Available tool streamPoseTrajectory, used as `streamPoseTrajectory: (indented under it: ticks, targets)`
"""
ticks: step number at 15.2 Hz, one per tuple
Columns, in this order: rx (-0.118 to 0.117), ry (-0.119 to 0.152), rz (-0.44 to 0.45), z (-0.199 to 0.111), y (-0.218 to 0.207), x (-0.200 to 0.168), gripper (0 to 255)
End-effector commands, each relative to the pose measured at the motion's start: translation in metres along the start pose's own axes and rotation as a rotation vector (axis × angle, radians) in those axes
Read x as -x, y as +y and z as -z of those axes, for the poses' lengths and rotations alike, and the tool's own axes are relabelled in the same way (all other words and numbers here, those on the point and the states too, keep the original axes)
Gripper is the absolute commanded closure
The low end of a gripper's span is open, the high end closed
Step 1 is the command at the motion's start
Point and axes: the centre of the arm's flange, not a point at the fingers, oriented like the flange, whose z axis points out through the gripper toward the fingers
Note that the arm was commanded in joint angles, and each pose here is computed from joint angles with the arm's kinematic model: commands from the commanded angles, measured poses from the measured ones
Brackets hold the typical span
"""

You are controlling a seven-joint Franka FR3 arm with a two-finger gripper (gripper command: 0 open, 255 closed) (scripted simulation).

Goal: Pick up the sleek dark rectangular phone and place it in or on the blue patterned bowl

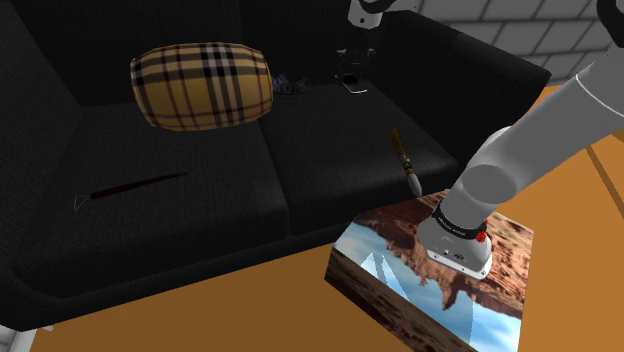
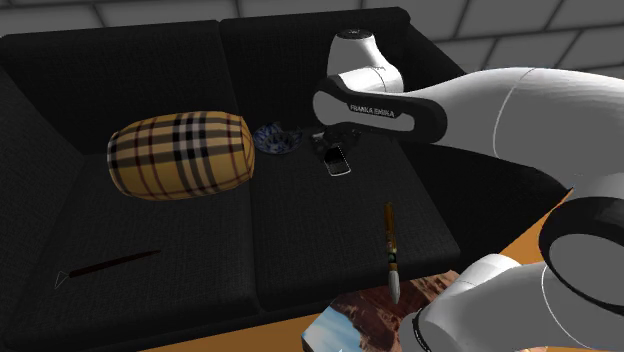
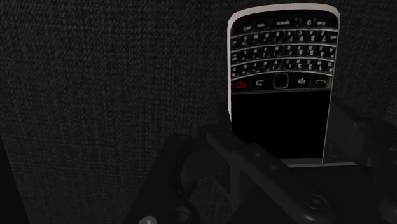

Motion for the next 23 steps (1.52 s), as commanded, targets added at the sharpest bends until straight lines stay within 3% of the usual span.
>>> streamPoseTrajectory:
  ticks: [1,19,23]
  targets:
    - [0.000,0.000,0.000,-0.003,-0.009,-0.025,255]
    - [0.000,0.000,0.000,-0.010,-0.105,-0.242,255]
    - [0.000,0.000,0.000,-0.026,-0.106,-0.247,255]
